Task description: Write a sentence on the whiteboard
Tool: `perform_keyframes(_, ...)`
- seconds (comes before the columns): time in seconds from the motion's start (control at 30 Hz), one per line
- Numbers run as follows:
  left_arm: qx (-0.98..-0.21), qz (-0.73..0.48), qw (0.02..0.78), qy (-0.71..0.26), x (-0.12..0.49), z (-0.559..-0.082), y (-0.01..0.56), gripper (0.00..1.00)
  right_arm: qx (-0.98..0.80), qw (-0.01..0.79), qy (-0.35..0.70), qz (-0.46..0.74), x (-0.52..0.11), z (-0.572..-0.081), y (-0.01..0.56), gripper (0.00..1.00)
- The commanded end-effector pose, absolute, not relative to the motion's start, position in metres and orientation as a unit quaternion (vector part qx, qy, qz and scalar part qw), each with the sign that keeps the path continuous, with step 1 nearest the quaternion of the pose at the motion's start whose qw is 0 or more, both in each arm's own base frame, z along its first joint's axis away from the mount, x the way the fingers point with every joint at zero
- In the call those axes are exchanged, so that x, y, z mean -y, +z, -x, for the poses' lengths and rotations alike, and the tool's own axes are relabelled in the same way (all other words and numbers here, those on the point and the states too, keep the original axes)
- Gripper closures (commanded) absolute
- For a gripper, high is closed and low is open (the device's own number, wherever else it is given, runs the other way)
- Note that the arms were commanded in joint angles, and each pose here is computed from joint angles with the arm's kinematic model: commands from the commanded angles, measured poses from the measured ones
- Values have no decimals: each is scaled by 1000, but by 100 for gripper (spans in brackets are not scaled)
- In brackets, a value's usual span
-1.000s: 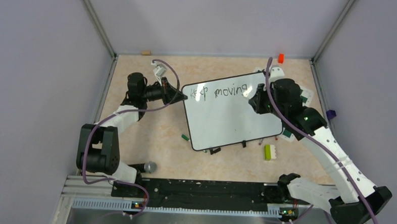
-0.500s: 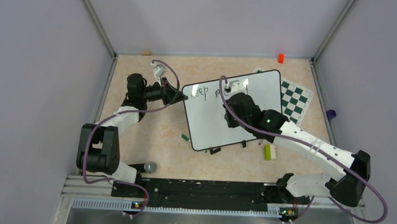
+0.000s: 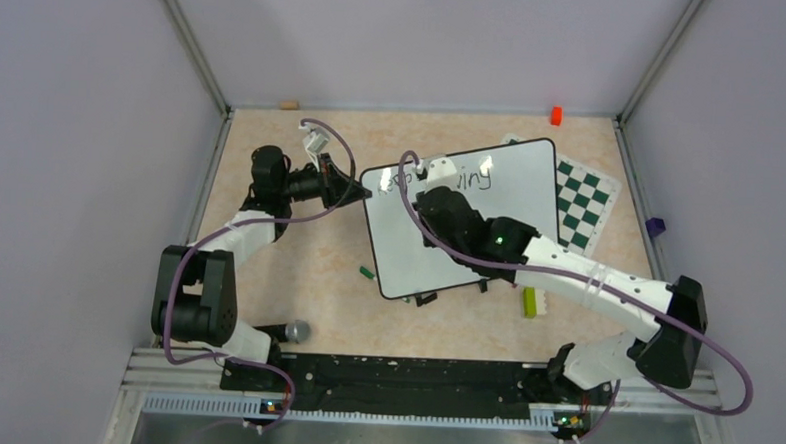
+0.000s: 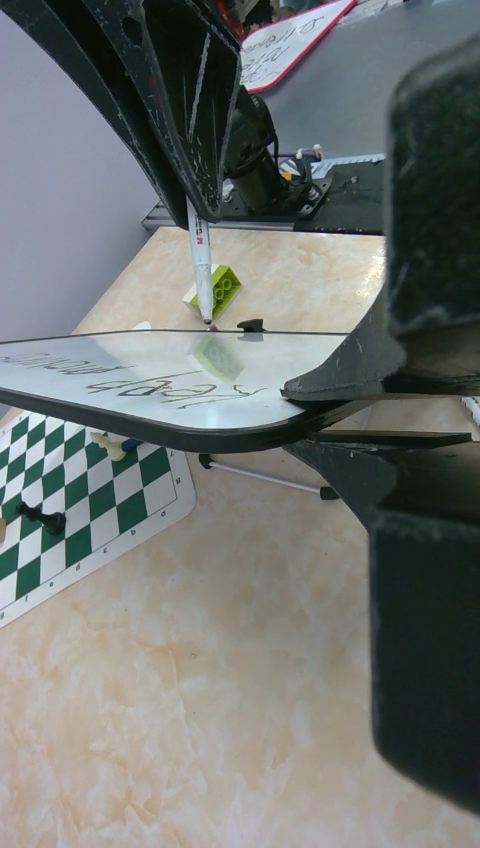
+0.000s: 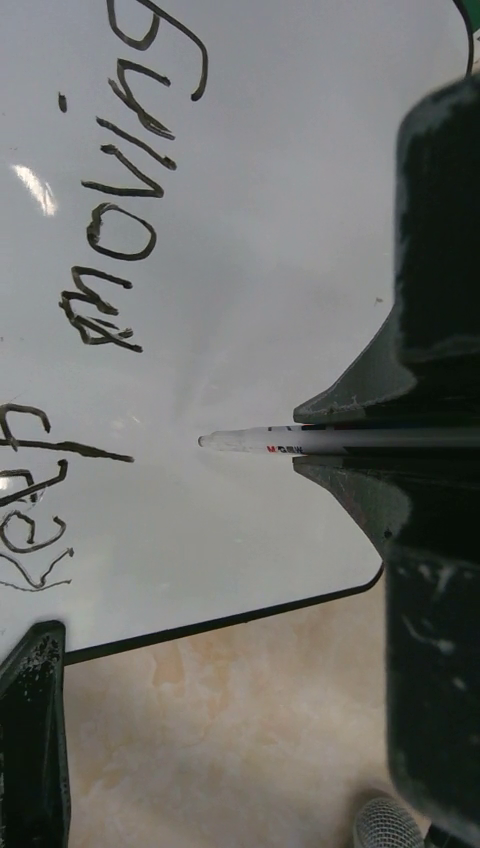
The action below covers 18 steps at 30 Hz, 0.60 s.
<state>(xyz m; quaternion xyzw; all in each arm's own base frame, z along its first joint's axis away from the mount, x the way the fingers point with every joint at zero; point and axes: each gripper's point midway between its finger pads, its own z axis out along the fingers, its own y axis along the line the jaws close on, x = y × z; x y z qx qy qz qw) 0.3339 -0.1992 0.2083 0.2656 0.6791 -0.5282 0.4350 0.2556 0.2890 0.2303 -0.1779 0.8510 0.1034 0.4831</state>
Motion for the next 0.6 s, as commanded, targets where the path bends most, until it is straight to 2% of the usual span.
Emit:
perform_keyframes(0.0, -662, -326, 389, -552, 213, -300, 182, 88, -831, 522, 95, 168, -305, -265, 255, 100)
perform_keyframes(0.57, -661, -329, 384, -555, 215, -297, 182, 88, -835, 516, 74, 174, -312, -270, 242, 100)
